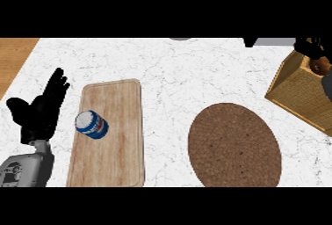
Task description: Pick the pear from the placemat and place it in the basket
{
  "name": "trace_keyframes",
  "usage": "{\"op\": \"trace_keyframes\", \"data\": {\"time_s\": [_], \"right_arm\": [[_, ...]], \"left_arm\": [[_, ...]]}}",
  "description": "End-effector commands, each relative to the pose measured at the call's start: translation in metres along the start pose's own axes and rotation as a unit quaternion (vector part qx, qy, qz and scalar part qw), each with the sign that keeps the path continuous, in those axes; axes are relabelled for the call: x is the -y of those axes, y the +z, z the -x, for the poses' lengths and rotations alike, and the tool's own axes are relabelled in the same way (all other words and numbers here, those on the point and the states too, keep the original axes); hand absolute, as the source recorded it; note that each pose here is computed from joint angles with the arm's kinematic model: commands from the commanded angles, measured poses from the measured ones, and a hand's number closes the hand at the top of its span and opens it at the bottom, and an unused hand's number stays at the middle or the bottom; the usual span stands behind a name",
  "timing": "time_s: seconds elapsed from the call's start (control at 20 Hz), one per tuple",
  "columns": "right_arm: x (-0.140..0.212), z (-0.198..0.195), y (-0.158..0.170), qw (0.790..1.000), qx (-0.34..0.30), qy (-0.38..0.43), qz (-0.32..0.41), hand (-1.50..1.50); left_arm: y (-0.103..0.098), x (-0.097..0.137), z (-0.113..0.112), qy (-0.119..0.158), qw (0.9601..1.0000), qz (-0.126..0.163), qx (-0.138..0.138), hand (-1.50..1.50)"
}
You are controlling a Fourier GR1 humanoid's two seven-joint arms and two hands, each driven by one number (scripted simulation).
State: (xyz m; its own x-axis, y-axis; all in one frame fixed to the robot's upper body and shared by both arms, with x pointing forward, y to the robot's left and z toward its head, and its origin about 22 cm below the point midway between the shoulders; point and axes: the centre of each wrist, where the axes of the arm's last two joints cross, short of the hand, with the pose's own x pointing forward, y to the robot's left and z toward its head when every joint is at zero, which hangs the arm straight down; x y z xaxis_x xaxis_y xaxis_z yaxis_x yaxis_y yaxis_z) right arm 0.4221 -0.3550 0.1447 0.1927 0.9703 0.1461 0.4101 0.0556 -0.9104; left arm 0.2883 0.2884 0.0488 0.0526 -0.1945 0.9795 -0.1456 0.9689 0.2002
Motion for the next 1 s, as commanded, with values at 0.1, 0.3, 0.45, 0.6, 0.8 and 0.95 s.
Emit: {"op": "trace_keyframes", "data": {"time_s": [0.1,0.3,0.45,0.6,0.8,0.95], "right_arm": [[0.006,0.005,-0.015,1.0,-0.016,0.018,-0.008,1.5],[0.0,0.003,-0.018,0.994,-0.045,0.053,-0.085,1.5],[0.002,0.015,-0.02,0.989,-0.05,0.061,-0.125,1.5],[-0.011,0.031,-0.009,0.987,-0.055,0.058,-0.141,1.5],[-0.032,0.026,0.005,0.988,-0.05,0.059,-0.133,1.5],[-0.028,0.026,0.0,0.99,-0.048,0.058,-0.123,1.5]], "left_arm": [[-0.011,-0.007,-0.008,-0.001,1.0,0.007,-0.001,0.0],[-0.017,0.005,-0.017,-0.011,0.9999,0.004,0.006,0.0],[-0.006,0.009,-0.002,0.0,0.9999,0.006,0.01,0.0],[-0.013,0.009,-0.006,0.001,1.0,0.0,0.003,0.0],[-0.014,0.016,-0.003,-0.003,0.9999,0.011,0.003,0.0],[-0.01,0.016,-0.009,0.007,0.9998,0.015,0.005,0.0]]}}
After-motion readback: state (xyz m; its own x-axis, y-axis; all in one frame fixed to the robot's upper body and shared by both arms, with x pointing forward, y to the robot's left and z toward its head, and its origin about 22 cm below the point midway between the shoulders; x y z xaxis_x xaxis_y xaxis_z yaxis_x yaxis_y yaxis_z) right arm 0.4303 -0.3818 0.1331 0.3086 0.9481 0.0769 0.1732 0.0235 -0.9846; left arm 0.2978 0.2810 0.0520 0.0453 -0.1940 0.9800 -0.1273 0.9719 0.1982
